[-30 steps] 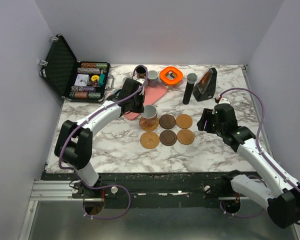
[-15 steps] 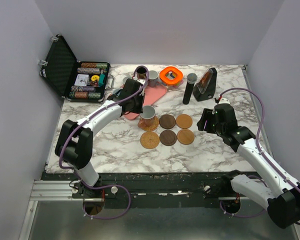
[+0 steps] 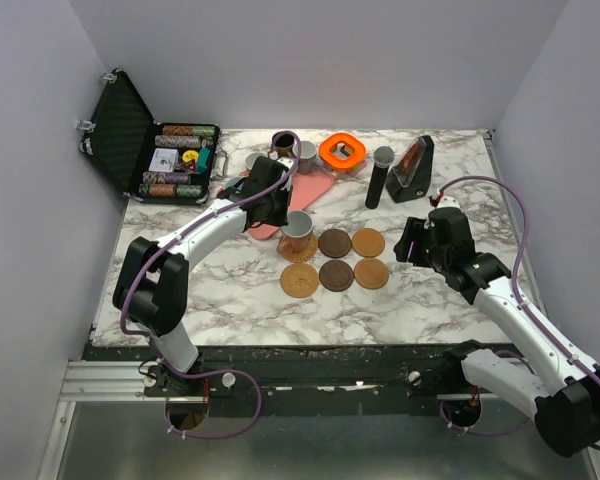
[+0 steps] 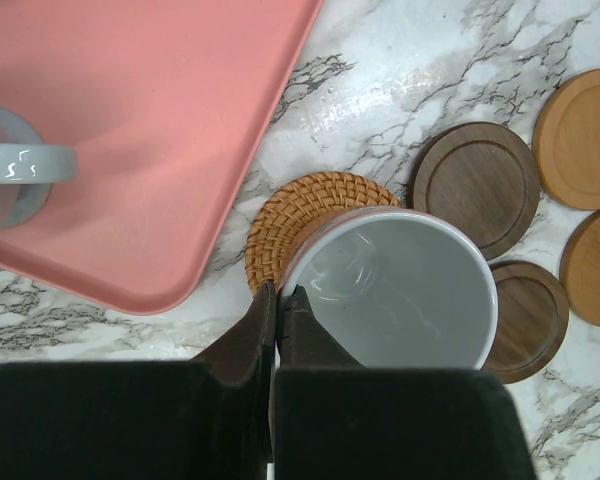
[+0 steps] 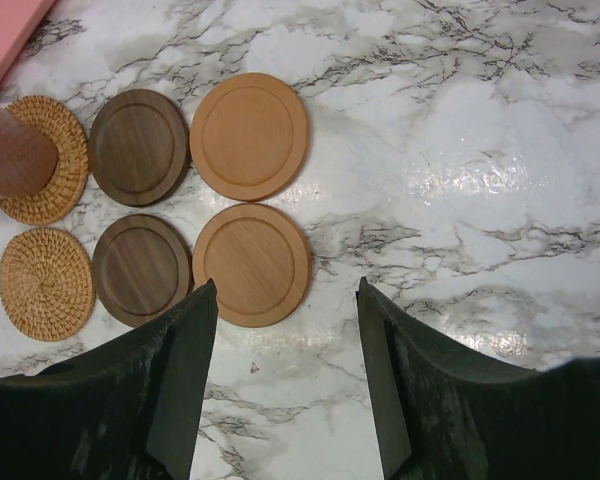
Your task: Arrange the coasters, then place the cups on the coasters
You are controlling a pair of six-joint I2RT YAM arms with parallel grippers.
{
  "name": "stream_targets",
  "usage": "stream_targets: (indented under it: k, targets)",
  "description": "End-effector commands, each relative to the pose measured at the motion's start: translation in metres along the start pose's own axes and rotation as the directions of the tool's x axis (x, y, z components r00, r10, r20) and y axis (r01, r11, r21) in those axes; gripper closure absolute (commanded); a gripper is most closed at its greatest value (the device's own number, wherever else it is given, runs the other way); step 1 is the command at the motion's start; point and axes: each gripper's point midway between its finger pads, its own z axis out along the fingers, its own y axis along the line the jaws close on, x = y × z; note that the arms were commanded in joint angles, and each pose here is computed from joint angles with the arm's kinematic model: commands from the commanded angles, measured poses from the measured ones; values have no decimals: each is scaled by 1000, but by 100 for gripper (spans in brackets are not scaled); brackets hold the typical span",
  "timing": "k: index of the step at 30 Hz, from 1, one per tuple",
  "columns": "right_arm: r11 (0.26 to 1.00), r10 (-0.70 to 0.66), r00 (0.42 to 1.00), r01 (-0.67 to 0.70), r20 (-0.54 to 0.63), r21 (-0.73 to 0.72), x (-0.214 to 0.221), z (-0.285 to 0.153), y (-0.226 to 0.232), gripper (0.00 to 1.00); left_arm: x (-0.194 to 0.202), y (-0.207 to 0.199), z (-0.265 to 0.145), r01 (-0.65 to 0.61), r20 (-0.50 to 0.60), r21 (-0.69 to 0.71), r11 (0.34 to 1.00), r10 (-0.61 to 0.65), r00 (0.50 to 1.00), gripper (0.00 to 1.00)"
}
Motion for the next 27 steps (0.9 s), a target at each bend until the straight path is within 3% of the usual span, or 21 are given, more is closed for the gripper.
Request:
stream_targets:
  k: [1, 10, 27]
  targets:
    - [1000, -4, 1000, 4, -17, 17, 7, 0, -4, 34, -21, -8, -3, -8, 54, 17, 1000, 7, 999, 100]
    - [1000, -5, 1000, 5, -15, 17, 6, 0, -3, 34, -21, -7, -2, -7, 45, 12, 1000, 7, 999, 97]
    - [1000, -6, 1000, 6, -19, 19, 9, 1, -5, 32, -23, -3, -4, -13, 54, -12, 1000, 13, 998, 64]
